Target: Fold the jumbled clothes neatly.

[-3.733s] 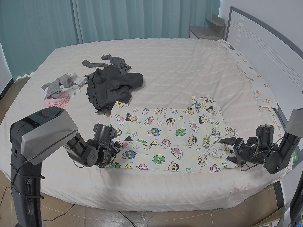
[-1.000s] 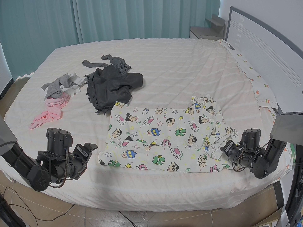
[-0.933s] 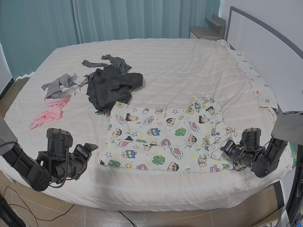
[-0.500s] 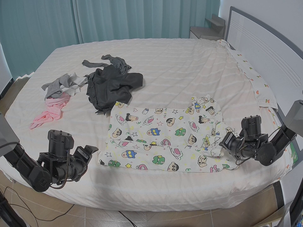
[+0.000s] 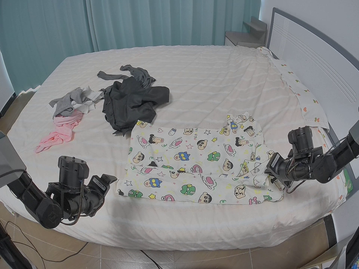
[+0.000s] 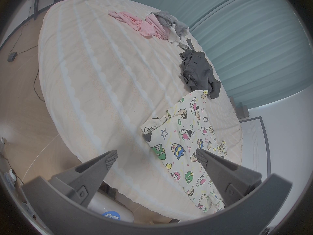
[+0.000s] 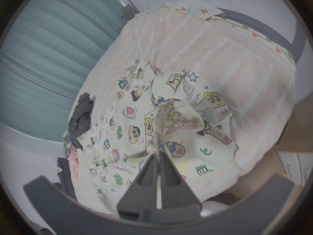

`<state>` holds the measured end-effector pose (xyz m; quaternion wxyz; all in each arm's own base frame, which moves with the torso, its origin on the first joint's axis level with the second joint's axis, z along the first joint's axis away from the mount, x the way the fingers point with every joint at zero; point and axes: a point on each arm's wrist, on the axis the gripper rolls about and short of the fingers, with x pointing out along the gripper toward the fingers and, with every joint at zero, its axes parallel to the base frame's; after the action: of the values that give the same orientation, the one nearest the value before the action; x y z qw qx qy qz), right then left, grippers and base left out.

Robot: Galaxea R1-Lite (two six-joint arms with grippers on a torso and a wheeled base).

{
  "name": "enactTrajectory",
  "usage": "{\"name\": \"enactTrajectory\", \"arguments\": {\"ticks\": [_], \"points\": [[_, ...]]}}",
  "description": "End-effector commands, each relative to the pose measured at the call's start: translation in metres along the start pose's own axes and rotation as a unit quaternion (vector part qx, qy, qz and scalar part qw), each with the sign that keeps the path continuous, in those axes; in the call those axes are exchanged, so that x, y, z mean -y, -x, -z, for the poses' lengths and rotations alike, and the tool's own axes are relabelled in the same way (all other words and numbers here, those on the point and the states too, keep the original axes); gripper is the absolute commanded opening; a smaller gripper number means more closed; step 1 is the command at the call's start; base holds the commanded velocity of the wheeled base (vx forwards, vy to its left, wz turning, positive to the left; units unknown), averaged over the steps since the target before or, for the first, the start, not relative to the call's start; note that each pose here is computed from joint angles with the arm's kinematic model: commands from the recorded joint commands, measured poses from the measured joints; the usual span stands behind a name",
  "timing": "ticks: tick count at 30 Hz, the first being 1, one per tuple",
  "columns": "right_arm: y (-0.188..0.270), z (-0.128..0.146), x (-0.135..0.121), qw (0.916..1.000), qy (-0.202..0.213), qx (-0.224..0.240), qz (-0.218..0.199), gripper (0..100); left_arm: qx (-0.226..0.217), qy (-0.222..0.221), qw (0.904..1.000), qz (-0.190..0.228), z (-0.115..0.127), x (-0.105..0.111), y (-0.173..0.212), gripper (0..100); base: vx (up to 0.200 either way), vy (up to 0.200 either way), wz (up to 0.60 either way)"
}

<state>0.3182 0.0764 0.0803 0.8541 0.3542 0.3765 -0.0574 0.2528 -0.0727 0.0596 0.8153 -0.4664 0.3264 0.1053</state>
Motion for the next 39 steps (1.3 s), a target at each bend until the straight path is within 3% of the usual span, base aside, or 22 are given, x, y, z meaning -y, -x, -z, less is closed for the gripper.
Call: {"name": "enactTrajectory", "arguments": {"ticks": [1,8,10,14,22,23,31,39], "points": [[0.009,0.005,0.001,0.9999,0.003,-0.010,0.010,0,-0.002,-0.001,1.0000,-0.004,0.002,-0.003,-0.002,100,0.000,0.000,0.00],[0.002,0.025,0.012,0.9983,0.011,-0.027,0.050,0,-0.005,-0.002,1.0000,-0.006,0.003,-0.004,-0.002,100,0.000,0.000,0.00],[-0.001,0.029,0.017,0.9978,-0.004,-0.032,0.057,0,-0.005,-0.002,1.0000,-0.007,0.003,-0.005,-0.002,100,0.000,0.000,0.00],[-0.004,0.032,0.018,0.9975,-0.038,-0.028,0.053,0,-0.006,-0.002,0.9999,-0.011,0.004,-0.006,-0.004,100,0.000,0.000,0.00],[-0.009,0.047,0.028,0.9977,-0.038,-0.029,0.049,0,-0.007,-0.002,0.9999,-0.014,0.004,-0.007,-0.005,100,0.000,0.000,0.00],[-0.009,0.047,0.028,0.9977,-0.038,-0.029,0.049,100,-0.007,-0.002,0.9999,-0.014,0.004,-0.007,-0.005,100,0.000,0.000,0.00],[-0.003,0.056,0.043,0.9980,-0.039,-0.023,0.044,100,-0.008,-0.003,0.9998,-0.017,0.005,-0.008,-0.007,100,0.000,0.000,0.00],[0.027,0.058,0.042,0.9994,-0.034,-0.006,0.010,100,-0.008,-0.003,0.9998,-0.018,0.005,-0.008,-0.008,100,0.000,0.000,0.00]]}}
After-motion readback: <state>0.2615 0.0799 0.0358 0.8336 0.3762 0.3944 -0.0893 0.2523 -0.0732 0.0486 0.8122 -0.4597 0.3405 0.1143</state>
